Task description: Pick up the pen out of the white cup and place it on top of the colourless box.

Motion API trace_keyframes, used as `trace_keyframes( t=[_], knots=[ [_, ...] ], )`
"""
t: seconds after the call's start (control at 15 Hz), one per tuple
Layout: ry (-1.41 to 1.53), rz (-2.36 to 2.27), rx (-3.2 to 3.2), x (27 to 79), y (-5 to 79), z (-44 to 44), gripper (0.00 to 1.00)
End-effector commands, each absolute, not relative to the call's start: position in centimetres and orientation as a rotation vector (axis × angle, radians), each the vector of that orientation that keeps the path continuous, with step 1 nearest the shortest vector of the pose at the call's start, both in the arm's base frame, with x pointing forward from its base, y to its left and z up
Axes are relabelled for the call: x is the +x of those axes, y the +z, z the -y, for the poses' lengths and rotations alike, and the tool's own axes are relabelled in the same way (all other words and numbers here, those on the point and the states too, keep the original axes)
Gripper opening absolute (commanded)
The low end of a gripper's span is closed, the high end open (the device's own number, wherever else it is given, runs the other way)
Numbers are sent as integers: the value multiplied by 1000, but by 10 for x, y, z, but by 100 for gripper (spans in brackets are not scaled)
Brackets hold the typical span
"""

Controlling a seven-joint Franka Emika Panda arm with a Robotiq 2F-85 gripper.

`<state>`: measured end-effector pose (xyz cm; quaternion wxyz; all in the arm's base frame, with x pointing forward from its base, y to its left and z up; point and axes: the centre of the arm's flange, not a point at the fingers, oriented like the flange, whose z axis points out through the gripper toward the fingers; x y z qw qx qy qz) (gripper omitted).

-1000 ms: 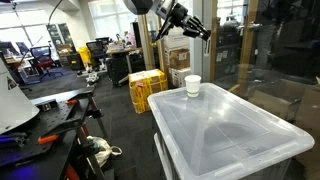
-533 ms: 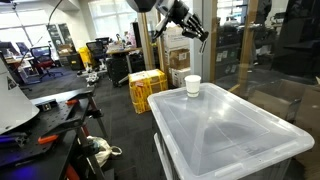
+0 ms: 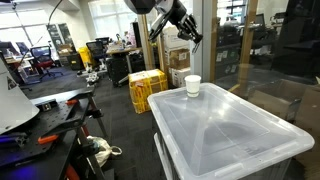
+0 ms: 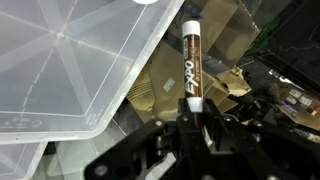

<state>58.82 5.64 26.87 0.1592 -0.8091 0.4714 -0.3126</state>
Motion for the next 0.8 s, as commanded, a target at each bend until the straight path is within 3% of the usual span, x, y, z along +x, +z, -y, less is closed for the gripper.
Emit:
trace_keyframes(
  t=[0.0,0.33,0.4,0.73],
  knots=[
    [-864,-1344,-2210,534,219,-53,5],
    [-894,-1331,-2126,544,237,-48,5],
    [-859,-1383,-2187,598,297,-38,19],
    [-864,-1373,-2177,600,302,-37,19]
  ],
)
